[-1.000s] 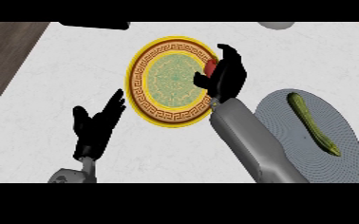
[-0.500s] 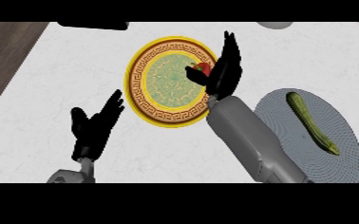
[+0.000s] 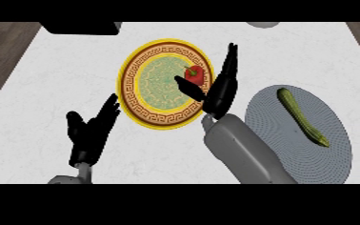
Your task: Pick the bell pepper from the placemat and place it in the plate
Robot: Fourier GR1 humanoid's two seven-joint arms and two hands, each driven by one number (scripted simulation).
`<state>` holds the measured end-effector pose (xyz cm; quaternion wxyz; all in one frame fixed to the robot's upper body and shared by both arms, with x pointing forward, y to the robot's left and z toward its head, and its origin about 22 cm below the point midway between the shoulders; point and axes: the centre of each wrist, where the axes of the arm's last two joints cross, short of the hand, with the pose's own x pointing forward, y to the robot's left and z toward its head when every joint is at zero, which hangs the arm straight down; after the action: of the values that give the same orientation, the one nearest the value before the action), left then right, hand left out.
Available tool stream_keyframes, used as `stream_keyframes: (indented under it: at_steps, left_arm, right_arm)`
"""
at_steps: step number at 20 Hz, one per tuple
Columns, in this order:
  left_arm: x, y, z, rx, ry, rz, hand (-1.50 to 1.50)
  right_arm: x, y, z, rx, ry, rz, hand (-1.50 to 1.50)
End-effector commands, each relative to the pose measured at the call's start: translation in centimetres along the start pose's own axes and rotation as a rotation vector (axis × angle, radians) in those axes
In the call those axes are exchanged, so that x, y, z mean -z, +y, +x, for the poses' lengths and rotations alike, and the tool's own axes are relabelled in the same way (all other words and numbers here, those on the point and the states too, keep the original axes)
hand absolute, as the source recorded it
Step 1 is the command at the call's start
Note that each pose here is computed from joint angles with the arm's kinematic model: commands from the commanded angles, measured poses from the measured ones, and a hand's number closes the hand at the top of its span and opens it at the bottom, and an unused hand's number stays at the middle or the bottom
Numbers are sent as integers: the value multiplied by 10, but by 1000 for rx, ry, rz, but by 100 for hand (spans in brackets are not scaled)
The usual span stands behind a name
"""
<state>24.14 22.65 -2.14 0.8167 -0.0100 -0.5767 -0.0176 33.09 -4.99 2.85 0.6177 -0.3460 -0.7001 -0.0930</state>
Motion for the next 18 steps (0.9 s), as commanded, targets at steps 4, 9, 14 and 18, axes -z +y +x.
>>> stream_keyframes:
  at_steps: [4,9,14,18]
  left_arm:
    - [4,2,-20,-1,44,36,0]
    - [1,21,-2,-6,49,28,0]
    - [0,17,-12,-21,48,52,0]
    - [0,7,-13,-13,47,45,0]
  right_arm:
    - [-56,-45,-8,137,3,168,-150]
    - [-92,-59,-25,119,-9,232,-150]
    - [-129,-81,-54,26,-5,274,-150]
    - [-140,-94,-47,14,1,267,-150]
